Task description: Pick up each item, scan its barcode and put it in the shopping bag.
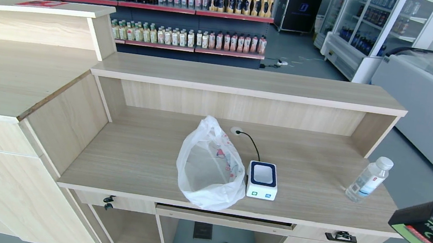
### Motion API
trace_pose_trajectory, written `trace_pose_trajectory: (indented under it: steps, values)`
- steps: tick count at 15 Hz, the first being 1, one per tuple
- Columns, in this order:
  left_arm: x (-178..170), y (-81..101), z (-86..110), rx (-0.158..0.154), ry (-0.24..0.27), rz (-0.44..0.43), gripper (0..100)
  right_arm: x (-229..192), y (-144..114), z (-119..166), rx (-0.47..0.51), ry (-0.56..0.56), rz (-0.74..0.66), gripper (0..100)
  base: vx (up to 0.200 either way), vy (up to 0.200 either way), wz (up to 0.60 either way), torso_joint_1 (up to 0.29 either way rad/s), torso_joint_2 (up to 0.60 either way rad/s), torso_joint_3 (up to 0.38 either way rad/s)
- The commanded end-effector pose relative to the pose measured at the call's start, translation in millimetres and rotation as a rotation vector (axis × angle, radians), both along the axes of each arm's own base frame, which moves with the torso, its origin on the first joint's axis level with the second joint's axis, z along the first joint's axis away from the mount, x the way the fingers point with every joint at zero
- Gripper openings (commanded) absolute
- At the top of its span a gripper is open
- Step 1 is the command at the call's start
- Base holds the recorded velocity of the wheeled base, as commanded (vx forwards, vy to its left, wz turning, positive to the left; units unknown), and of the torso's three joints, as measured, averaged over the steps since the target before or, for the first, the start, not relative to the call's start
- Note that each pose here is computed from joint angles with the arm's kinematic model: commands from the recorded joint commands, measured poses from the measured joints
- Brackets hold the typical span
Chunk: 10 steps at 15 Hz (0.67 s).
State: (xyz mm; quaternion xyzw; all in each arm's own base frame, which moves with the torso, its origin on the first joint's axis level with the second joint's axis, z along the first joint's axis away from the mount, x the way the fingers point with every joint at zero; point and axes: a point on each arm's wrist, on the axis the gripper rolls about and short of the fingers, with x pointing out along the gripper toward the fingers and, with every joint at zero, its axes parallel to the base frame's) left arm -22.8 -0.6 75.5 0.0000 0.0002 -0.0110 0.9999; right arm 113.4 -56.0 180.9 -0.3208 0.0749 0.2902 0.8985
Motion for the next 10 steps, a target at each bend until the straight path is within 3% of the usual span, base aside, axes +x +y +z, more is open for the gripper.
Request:
trace_pose_trajectory:
  steps: [1, 3, 4, 5, 7, 9, 10]
  values:
    - [0.1, 0.0, 0.0, 0.0, 0.001, 0.0, 100, 1.3, -1.0, 3.8, 0.058, 0.03, -0.032, 0, 0.0, 0.0, 0.6, -0.002, 0.0, 0.007]
    - [0.1, 0.0, 0.0, 0.0, 0.001, 0.0, 100, 7.8, -4.9, 15.8, 0.096, 0.074, -0.133, 0, 0.0, 0.0, 0.6, 0.002, 0.0, 0.005]
    - [0.0, 0.0, 0.0, 0.0, 0.0, 0.0, 100, 30.6, -6.3, 33.2, 0.22, 0.178, -0.283, 0, 0.0, 0.0, 0.6, 0.012, 0.0, 0.002]
    - [0.1, 0.0, 0.0, 0.0, 0.001, 0.0, 100, 59.0, -1.5, 45.7, 0.409, 0.267, -0.311, 0, 0.0, 0.0, 0.0, 0.0, 0.0, 0.0]
    - [0.1, 0.0, 0.0, 0.0, 0.001, 0.0, 100, 102.2, -1.0, 54.2, 0.68, 0.349, -0.448, 0, 0.0, 0.0, 0.0, 0.0, 0.0, 0.0]
    - [0.1, 0.0, 0.0, 0.0, 0.001, 0.0, 100, 138.1, -12.3, 34.2, 0.767, 0.375, -0.492, 0, 0.0, 0.0, 0.0, 0.0, 0.0, 0.0]
    - [0.1, 0.0, 0.0, 0.0, 0.001, 0.0, 100, 152.2, -15.9, 19.2, 0.756, 0.396, -0.535, 0, 0.0, 0.0, 0.0, 0.0, 0.0, 0.0]
